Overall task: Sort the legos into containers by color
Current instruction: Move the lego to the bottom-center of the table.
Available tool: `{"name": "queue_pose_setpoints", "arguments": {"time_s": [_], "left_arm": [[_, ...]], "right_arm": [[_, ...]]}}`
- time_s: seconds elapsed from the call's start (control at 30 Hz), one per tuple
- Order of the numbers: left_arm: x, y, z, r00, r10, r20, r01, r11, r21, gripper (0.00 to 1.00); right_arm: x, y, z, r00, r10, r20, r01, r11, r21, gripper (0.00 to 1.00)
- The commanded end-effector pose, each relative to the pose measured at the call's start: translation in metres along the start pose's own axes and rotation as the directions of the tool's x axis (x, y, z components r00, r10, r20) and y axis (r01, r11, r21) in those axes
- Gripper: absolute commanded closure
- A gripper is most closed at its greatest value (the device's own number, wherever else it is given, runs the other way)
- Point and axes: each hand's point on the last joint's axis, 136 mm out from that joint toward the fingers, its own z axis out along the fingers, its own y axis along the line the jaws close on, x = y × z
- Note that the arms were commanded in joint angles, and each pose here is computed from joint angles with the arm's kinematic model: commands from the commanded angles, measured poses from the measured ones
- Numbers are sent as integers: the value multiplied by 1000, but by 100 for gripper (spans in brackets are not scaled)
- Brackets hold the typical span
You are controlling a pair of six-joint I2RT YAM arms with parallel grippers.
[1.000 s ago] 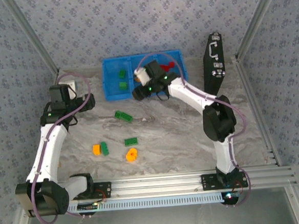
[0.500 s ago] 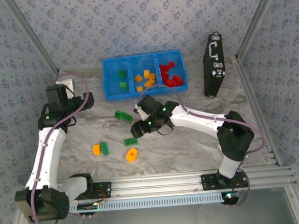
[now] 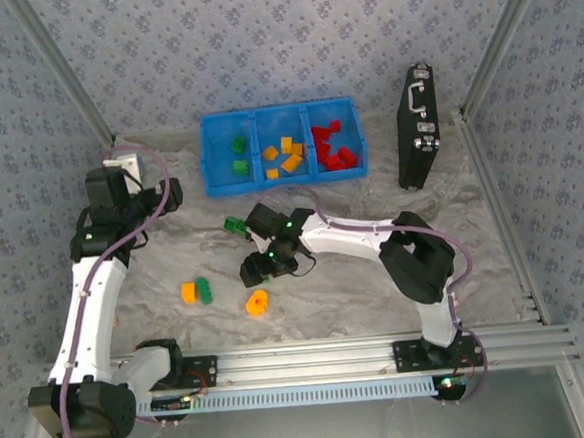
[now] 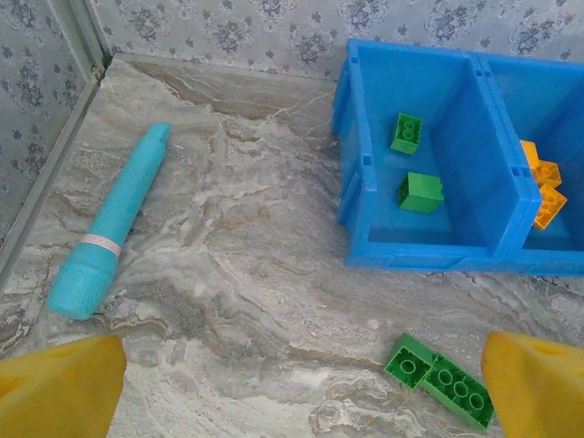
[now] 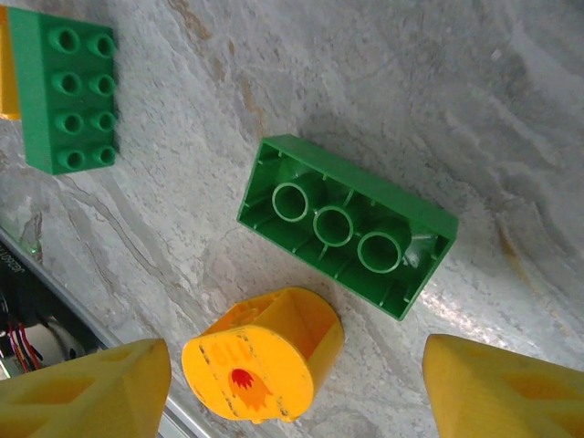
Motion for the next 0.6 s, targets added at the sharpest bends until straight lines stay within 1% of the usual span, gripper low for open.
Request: {"name": "queue_pose_setpoints", "arguments": {"time_s": [0.0,0.2,0.3,0.43,0.57], "left_arm": [[-14,-6,-3,999,-2,39,1,1000,27,0],[-13,-1,-3,999,17,39,-17,1000,-1,0],[-12,-3,2,1000,15,26,-15,1000,8,0],[-14,-6,4,1000,11,20,-12,1000,19,0],[-15,-8,2,1000,2,30,-3,999,33,0]], "right_arm": [[19,2,1,995,17,-99,-17,1000,-5,27],[48,-1,0,977,18,-211,-14,1000,20,28],[59,1,4,972,12,-233,-7,1000,23,27],[49,9,6,983,21,-184,-17,1000,20,26],[41,10,11,990,17,-139,-9,998,56,25]]}}
